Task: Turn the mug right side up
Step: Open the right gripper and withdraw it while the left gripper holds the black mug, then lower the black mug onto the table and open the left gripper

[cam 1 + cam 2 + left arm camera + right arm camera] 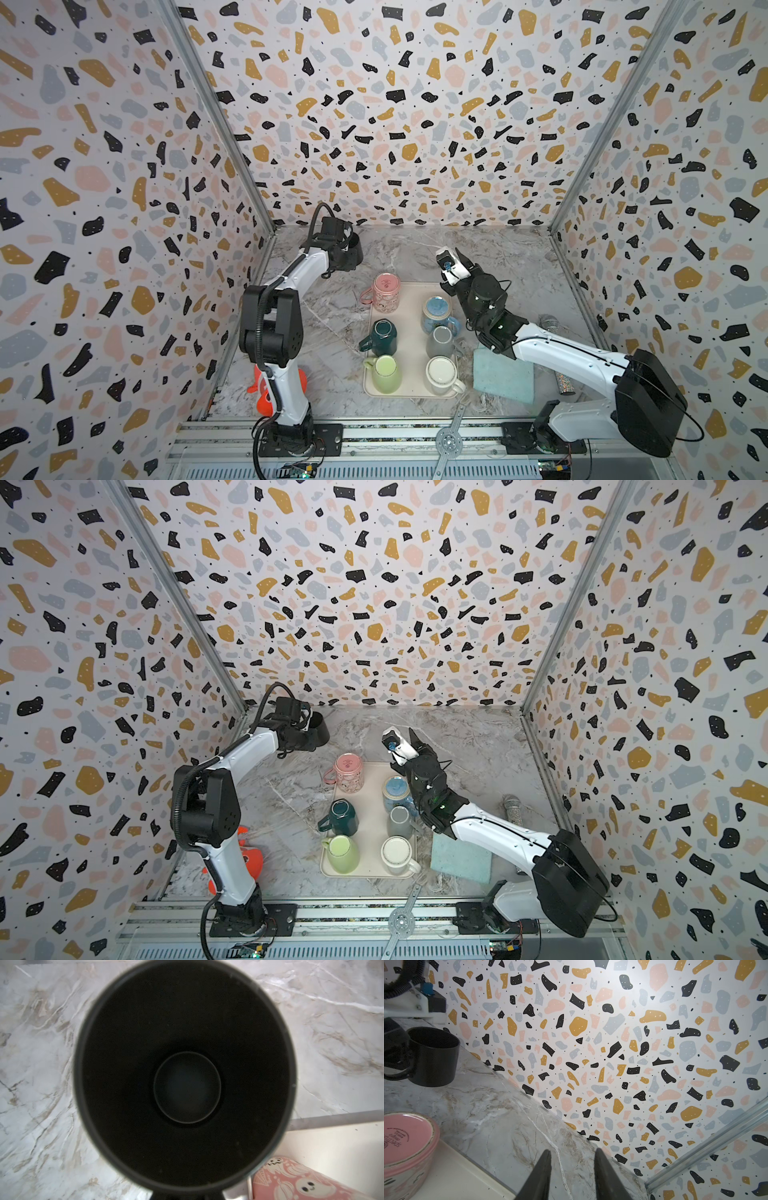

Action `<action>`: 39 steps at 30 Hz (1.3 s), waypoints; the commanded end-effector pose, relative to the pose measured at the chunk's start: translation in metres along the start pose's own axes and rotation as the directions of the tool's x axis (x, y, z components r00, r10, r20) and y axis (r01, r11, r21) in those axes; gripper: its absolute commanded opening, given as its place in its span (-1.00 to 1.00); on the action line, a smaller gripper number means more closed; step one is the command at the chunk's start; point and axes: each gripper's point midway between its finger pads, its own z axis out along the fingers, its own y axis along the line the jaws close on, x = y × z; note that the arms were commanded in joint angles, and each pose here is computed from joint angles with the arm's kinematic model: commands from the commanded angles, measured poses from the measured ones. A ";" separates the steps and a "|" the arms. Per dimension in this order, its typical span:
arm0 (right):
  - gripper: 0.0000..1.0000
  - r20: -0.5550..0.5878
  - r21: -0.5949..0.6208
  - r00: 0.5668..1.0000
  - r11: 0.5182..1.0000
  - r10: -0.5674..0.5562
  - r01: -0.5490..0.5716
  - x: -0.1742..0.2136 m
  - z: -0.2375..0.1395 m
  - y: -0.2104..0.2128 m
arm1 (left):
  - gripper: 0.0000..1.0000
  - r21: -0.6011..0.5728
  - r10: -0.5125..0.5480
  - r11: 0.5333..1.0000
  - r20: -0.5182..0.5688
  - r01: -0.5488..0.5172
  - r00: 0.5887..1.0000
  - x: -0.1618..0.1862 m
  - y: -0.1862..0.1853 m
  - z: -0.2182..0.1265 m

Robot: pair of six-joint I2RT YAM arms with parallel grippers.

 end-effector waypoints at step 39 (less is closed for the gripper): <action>-0.25 -0.016 -0.010 0.994 0.994 0.111 -0.111 0.004 -0.012 -0.005 | -1.00 -0.028 0.041 0.999 0.063 -0.039 0.997 -0.014 0.038 0.036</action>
